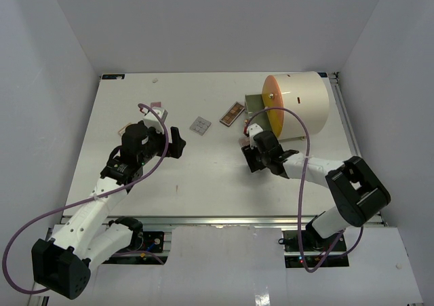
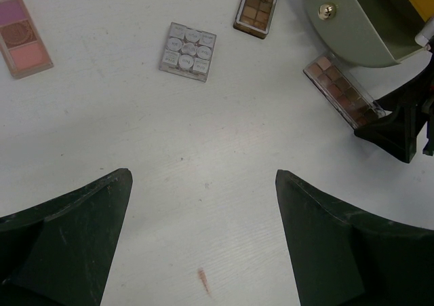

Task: Organize the makeup

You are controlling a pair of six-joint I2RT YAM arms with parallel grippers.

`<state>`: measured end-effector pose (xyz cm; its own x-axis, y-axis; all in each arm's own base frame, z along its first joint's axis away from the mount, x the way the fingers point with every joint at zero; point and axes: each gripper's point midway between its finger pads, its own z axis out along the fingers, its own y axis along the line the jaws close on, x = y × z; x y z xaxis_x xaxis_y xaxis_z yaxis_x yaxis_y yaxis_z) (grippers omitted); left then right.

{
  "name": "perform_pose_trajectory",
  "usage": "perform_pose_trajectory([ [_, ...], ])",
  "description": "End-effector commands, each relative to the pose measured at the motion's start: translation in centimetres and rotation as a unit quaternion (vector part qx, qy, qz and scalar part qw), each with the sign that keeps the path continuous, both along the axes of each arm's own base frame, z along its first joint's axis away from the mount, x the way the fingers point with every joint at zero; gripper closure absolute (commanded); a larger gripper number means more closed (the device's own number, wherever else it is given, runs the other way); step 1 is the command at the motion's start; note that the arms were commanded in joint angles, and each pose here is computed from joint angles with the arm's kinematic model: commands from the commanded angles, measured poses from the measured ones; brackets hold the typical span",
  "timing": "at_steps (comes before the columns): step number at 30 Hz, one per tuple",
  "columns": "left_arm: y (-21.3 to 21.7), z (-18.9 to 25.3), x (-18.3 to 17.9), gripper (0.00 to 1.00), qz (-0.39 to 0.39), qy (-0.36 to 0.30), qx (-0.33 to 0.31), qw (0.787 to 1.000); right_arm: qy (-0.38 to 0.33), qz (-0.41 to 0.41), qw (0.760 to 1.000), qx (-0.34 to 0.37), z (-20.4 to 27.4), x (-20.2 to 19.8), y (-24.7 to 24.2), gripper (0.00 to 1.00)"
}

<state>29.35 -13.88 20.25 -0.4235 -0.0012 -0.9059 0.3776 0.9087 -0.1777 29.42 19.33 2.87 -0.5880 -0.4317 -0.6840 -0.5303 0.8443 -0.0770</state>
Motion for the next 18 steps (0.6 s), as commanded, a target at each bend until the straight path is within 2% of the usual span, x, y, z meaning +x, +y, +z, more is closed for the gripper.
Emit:
perform_pose_trajectory([
  [1,0.0,0.7,-0.2,0.02,-0.005,-0.011,-0.005,1.0,-0.037,0.082,0.996,0.02,2.9,-0.8,1.0,0.77],
  [5,0.0,0.7,-0.2,0.02,-0.004,-0.011,-0.006,1.0,-0.036,0.163,0.985,0.035,4.1,-3.1,1.9,0.9],
  [7,0.0,0.6,-0.2,0.02,-0.005,-0.011,-0.006,1.0,-0.027,0.182,0.982,0.034,4.3,-3.9,1.9,0.92],
  [14,0.1,0.5,-0.2,0.02,0.0,-0.011,-0.005,1.0,-0.039,0.247,0.966,0.065,7.5,-5.6,3.1,0.92],
  [18,0.2,0.6,-0.2,0.02,0.004,-0.013,-0.005,1.0,-0.095,0.243,0.963,0.062,11.2,-4.4,3.0,0.92],
])
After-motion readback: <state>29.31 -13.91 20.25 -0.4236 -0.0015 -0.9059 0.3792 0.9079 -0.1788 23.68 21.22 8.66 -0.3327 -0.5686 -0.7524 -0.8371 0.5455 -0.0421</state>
